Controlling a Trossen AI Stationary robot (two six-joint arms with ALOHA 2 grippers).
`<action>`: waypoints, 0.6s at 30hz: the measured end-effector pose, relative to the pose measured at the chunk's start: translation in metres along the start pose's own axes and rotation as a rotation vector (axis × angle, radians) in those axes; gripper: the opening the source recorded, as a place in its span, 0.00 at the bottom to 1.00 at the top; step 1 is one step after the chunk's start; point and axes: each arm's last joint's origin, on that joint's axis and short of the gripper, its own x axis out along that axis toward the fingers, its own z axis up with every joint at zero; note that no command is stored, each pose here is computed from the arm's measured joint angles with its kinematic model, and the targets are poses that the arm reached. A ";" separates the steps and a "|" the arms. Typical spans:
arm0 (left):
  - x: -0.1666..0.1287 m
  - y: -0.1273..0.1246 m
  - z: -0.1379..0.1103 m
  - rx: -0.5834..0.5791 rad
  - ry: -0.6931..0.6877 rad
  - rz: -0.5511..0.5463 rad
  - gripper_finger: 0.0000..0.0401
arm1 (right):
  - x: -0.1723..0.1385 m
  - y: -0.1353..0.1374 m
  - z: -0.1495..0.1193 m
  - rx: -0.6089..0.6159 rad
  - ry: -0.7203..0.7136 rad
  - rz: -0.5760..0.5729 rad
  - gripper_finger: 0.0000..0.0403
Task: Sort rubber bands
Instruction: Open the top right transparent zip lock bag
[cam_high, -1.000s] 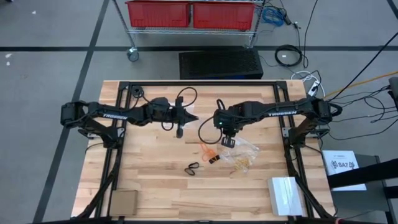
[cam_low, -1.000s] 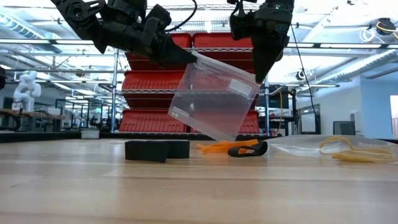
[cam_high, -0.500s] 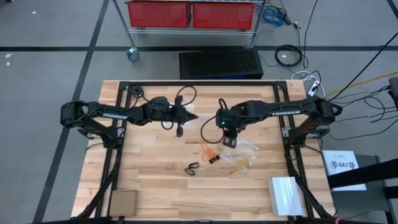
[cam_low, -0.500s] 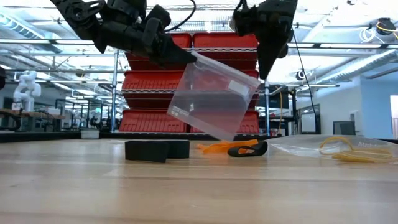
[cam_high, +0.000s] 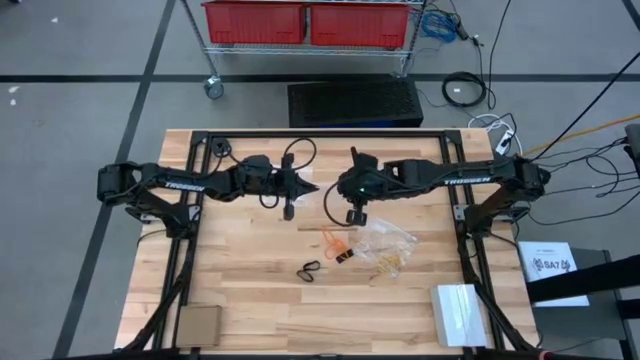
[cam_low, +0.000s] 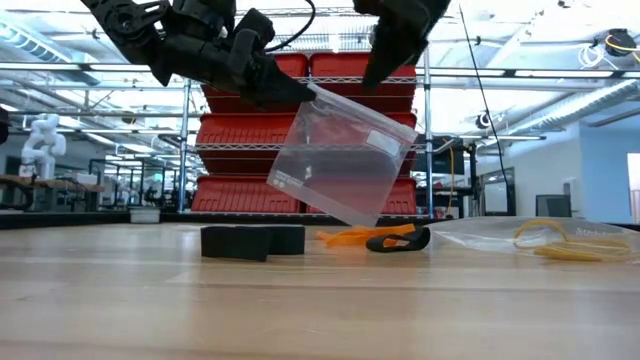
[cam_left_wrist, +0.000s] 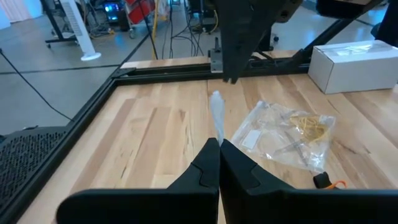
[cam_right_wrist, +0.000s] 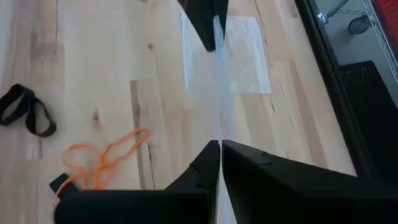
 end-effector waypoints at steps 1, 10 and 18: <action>0.000 0.000 0.000 0.000 0.000 0.000 0.00 | 0.002 -0.001 0.001 0.000 -0.006 0.000 0.02; 0.000 0.000 0.000 -0.001 0.002 -0.001 0.00 | 0.026 -0.005 0.000 -0.021 0.036 0.001 0.00; 0.000 0.000 0.000 -0.001 0.002 -0.002 0.00 | 0.029 -0.003 0.006 0.016 -0.019 0.106 0.00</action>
